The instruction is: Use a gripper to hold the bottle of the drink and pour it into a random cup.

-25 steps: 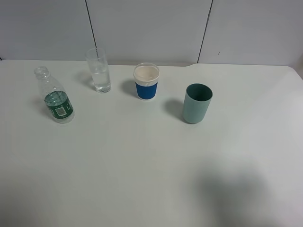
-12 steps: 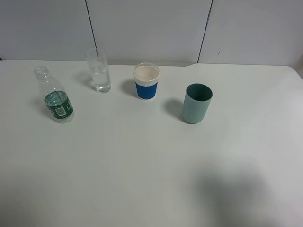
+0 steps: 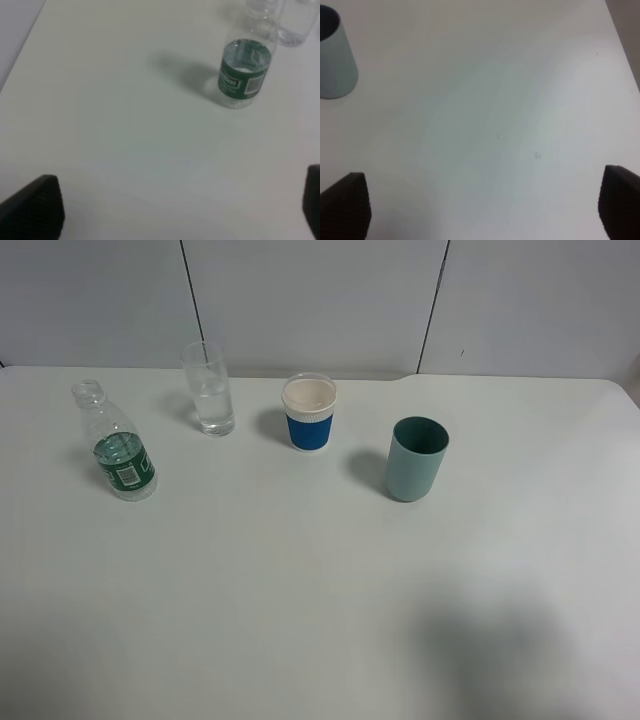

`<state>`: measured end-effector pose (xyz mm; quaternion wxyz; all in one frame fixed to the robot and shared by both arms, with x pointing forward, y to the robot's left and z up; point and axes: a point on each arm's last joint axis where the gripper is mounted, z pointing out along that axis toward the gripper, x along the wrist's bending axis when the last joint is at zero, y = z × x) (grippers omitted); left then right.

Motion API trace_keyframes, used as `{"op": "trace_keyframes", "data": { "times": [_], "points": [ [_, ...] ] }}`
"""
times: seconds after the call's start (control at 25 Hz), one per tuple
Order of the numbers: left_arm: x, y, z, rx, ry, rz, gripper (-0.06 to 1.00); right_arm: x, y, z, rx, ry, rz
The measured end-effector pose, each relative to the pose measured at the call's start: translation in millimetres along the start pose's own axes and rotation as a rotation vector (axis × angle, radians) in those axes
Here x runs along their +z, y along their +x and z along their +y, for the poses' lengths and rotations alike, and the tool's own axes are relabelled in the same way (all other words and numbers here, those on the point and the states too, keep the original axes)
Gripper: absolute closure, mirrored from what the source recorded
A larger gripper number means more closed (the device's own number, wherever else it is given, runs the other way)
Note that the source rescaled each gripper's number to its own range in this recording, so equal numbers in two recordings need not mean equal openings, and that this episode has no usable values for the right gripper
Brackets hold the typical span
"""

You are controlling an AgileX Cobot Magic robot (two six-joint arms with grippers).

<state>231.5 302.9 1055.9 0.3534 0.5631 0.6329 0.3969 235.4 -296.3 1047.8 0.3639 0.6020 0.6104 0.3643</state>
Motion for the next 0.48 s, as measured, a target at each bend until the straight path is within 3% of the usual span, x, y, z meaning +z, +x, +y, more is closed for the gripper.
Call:
{"op": "trace_keyframes", "data": {
  "times": [0.48],
  "points": [
    [0.0, 0.0, 0.0, 0.0, 0.0, 0.0, 0.02, 0.0, 0.0, 0.0, 0.0, 0.0, 0.0]
  ]
}}
